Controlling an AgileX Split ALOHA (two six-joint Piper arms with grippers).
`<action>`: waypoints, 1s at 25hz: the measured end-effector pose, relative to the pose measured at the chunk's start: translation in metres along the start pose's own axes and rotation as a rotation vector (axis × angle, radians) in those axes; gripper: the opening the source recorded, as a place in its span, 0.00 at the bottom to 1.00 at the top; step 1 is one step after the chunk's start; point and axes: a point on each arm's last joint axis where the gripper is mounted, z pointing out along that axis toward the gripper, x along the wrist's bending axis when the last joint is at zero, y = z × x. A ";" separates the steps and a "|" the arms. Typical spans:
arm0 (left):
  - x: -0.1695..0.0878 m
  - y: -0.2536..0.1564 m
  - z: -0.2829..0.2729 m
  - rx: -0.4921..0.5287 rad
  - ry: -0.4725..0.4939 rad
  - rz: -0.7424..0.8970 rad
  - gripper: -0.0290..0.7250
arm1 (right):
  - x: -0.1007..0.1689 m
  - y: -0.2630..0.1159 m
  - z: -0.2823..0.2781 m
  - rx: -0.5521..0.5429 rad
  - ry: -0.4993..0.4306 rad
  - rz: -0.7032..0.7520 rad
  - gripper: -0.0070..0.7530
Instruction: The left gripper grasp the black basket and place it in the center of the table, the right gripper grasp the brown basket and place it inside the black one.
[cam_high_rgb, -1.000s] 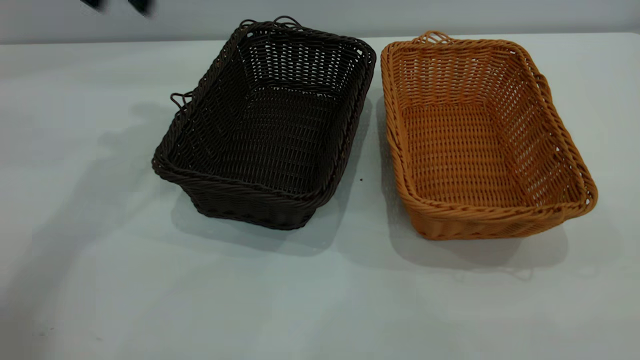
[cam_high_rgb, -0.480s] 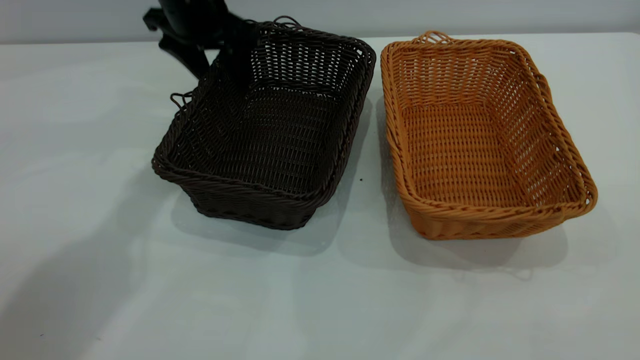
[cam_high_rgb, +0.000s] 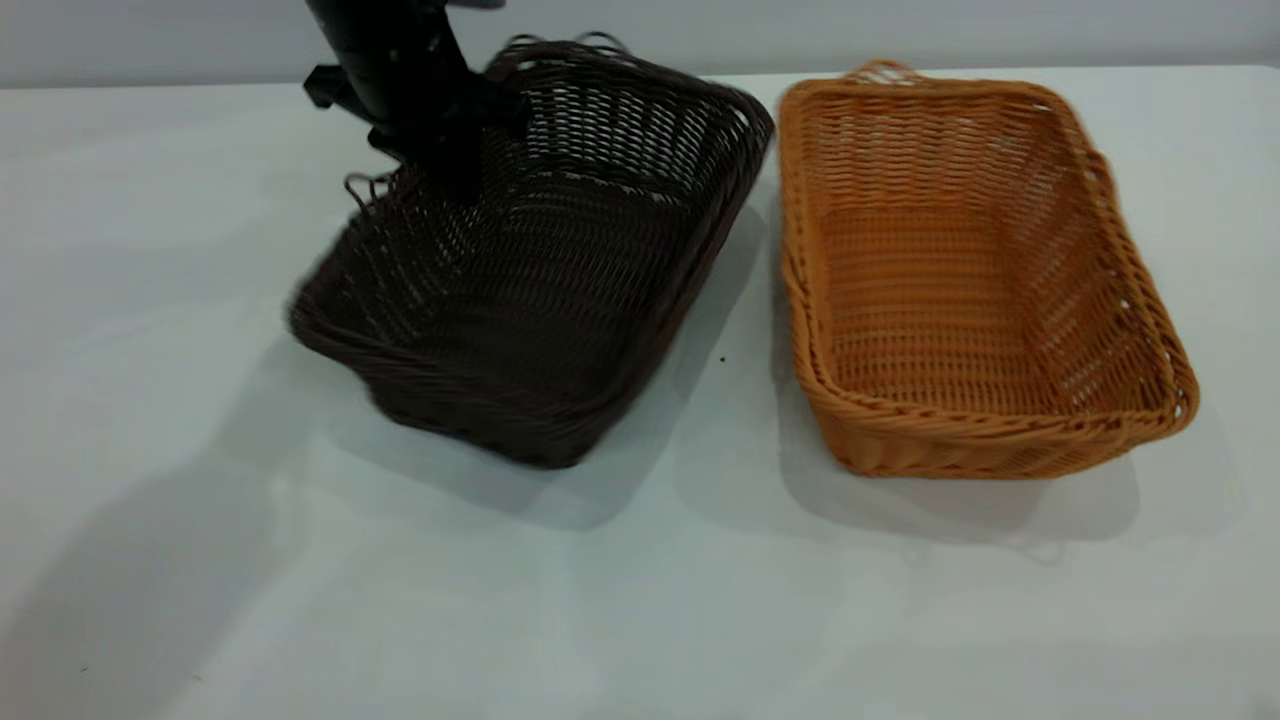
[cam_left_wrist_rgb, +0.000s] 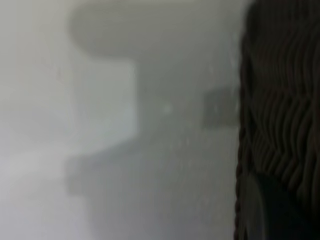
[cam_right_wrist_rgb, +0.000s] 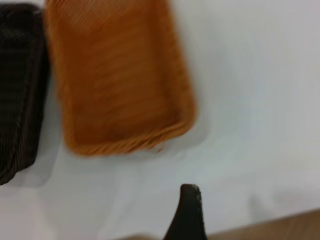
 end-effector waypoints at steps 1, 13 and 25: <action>0.000 0.002 -0.004 -0.006 0.001 0.008 0.14 | 0.004 0.007 0.007 0.044 0.023 0.013 0.76; 0.032 0.032 -0.138 -0.254 0.077 0.097 0.14 | 0.024 0.042 0.160 0.569 0.308 0.470 0.76; 0.040 0.033 -0.142 -0.278 0.100 0.136 0.14 | 0.008 0.006 0.263 0.742 0.182 0.831 0.76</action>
